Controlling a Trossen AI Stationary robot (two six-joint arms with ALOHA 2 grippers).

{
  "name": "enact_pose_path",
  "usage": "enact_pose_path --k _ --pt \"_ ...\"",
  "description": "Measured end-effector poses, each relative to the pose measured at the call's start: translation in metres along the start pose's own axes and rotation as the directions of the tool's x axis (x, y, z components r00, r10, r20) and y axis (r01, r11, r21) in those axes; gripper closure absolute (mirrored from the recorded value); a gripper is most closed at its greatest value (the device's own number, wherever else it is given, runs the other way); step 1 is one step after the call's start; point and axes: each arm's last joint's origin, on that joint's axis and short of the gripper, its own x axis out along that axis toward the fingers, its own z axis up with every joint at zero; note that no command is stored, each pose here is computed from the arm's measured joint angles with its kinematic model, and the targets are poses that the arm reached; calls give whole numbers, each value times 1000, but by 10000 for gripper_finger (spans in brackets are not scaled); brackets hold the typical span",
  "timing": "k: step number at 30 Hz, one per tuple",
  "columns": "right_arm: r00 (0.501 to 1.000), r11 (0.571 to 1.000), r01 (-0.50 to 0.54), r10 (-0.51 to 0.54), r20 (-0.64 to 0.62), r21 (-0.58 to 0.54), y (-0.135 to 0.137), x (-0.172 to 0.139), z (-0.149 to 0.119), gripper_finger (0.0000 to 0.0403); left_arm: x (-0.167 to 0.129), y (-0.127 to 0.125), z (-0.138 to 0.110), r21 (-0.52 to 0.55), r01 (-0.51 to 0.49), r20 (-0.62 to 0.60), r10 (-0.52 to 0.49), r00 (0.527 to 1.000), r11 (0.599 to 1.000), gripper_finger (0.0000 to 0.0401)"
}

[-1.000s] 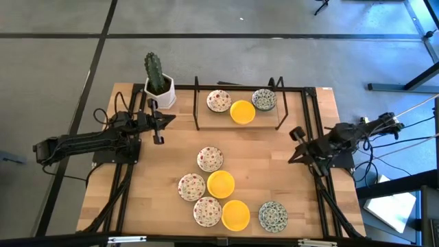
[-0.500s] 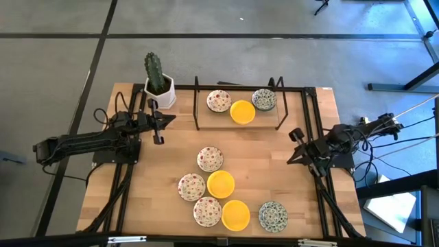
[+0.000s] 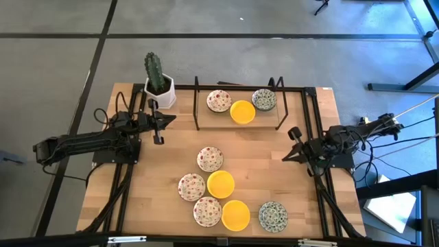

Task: Pick & Place Mini bowls
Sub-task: Stack the white bowl on top of the white bowl on the shelf

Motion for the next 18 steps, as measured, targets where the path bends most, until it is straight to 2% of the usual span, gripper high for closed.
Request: enact_pose_path --k 2,5,7,10,15,18 --pt "999 999 39 -39 -12 -5 -1 -1 -1 397 0 0 0 -2 -9 -1 9 1000 1000 397" --pt "998 998 62 -62 -9 -21 -3 -1 -1 397 0 4 0 -74 -130 -17 129 992 989 397" --pt "998 998 63 -63 -5 -21 -3 -1 0 397 0 4 -2 -110 -169 -37 165 986 980 397" --pt "996 995 86 -85 6 -44 -4 -3 1 397 1 0 -3 -119 -141 -49 136 990 983 397" --pt "963 956 266 -270 -19 -123 -11 -14 -1 397 12 -8 17 -162 -46 10 48 999 986 397" --pt "965 959 257 -261 -21 -116 -11 -22 -2 397 17 -14 25 -180 -23 6 24 1000 983 397"
